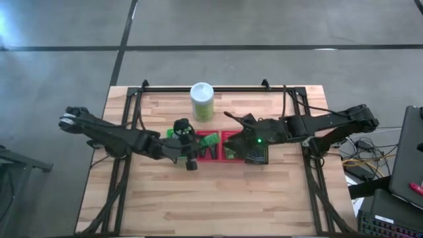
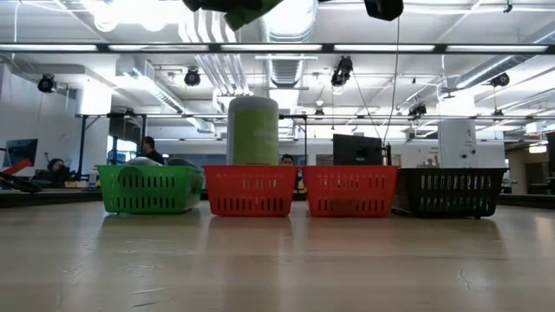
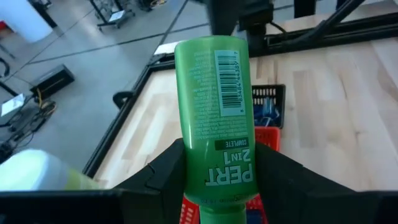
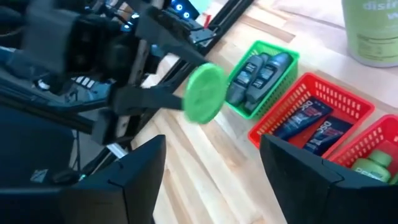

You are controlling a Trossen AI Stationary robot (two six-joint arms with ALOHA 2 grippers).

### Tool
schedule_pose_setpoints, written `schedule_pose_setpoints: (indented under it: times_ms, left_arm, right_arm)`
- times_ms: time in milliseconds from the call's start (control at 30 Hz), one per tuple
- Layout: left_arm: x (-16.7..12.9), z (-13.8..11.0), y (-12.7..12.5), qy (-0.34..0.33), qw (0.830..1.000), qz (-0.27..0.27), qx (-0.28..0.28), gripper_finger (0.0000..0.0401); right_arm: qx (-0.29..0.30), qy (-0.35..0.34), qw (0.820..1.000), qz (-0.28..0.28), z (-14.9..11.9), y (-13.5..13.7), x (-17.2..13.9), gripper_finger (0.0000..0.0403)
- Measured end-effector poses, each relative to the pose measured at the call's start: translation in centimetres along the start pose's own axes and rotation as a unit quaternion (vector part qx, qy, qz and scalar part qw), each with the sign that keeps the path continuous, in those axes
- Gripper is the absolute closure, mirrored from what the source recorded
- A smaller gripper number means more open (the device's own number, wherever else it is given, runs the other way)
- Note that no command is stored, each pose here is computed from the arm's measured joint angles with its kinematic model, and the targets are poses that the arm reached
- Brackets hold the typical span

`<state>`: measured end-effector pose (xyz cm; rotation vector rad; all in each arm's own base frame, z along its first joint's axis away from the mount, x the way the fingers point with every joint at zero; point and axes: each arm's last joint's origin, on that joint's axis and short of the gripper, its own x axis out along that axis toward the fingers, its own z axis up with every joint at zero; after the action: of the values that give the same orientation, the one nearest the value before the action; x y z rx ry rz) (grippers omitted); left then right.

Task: Pick & Place Travel size toiletries
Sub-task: Put the green shampoo into the left red bin

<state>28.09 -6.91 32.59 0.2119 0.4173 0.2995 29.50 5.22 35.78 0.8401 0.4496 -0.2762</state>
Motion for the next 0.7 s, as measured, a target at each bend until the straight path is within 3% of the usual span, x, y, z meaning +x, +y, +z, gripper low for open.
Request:
schedule_pose_setpoints:
  times_ms: [433,700]
  left_arm:
    - [2.6,1.0,-1.1,0.012,0.999,-0.022,0.035,0.0236]
    - [3.9,2.2,-1.9,0.013,0.998,-0.034,0.058,0.0236]
  right_arm:
    - [0.032,0.023,0.999,0.000,0.3,-0.5,0.7,0.0103]
    - [0.042,0.038,0.998,-0.010,-0.2,-0.7,1.9,0.0116]
